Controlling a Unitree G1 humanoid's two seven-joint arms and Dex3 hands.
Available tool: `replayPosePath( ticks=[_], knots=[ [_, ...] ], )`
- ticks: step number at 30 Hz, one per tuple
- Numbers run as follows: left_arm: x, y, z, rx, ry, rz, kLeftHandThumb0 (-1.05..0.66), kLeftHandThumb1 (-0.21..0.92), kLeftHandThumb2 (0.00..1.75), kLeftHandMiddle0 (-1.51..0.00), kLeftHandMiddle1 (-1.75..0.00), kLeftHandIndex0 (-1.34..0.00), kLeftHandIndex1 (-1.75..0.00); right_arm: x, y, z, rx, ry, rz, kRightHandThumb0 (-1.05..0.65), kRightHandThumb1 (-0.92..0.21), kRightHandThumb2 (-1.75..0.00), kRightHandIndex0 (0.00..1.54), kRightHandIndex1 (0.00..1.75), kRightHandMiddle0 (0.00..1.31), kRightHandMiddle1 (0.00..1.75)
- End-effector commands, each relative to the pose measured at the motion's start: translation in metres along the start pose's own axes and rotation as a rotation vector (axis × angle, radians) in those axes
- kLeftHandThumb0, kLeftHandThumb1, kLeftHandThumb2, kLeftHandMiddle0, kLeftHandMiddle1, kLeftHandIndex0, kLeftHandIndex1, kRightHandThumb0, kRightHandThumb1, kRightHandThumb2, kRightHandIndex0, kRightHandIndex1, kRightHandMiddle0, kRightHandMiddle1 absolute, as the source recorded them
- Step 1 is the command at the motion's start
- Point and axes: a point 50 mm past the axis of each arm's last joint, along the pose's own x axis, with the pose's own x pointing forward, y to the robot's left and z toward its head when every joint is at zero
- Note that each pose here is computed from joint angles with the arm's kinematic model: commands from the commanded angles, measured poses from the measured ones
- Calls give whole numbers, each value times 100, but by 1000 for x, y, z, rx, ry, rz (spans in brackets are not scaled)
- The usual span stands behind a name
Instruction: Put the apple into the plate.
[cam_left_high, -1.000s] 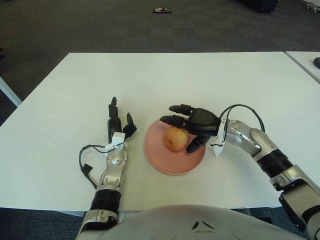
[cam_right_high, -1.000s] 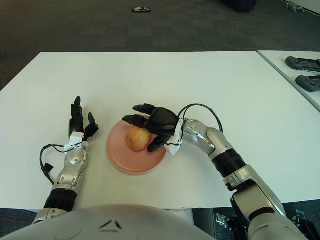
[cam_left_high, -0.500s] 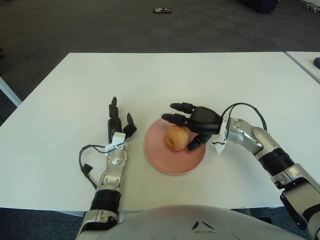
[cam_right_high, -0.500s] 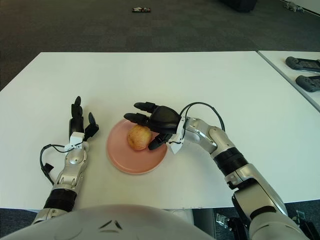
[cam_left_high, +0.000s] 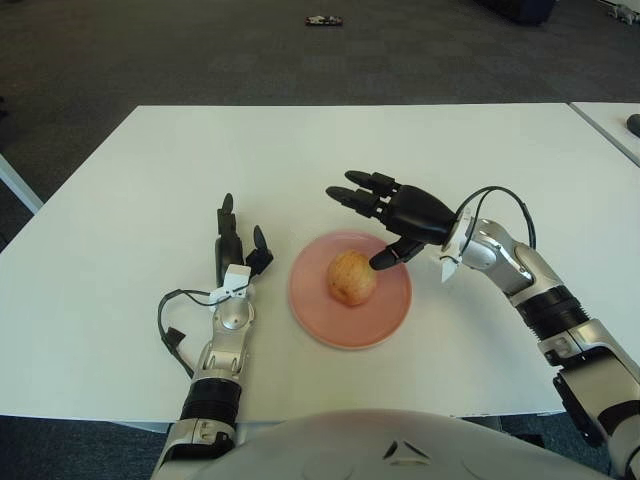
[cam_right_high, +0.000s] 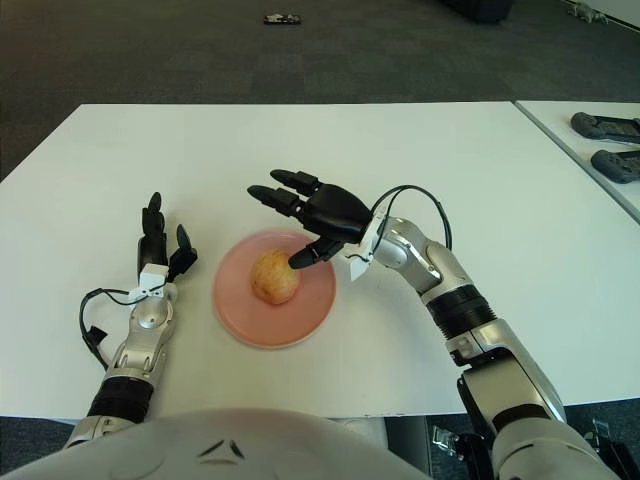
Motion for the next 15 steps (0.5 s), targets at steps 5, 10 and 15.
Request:
replayPosePath(
  ticks=[5,10,15],
  knots=[
    [0,2,-2,-2,0,14,-77,92,97,-20,-1,0,-37,1,-28,-20,129,88,-156,-105,-92,-65,0,0,1,13],
    [-1,3,-1,4,-13,16,-77,92,97,-19,-1,0,-37,0,-46,-28,189,124,-191,-105,-92,-64,0,0,0,14],
    [-1,5,-1,2,-17,15,-76,92,96,-19,0,0,-36,0,-56,-35,263,194,-249,-105,-92,-69,0,0,0,10]
  ],
)
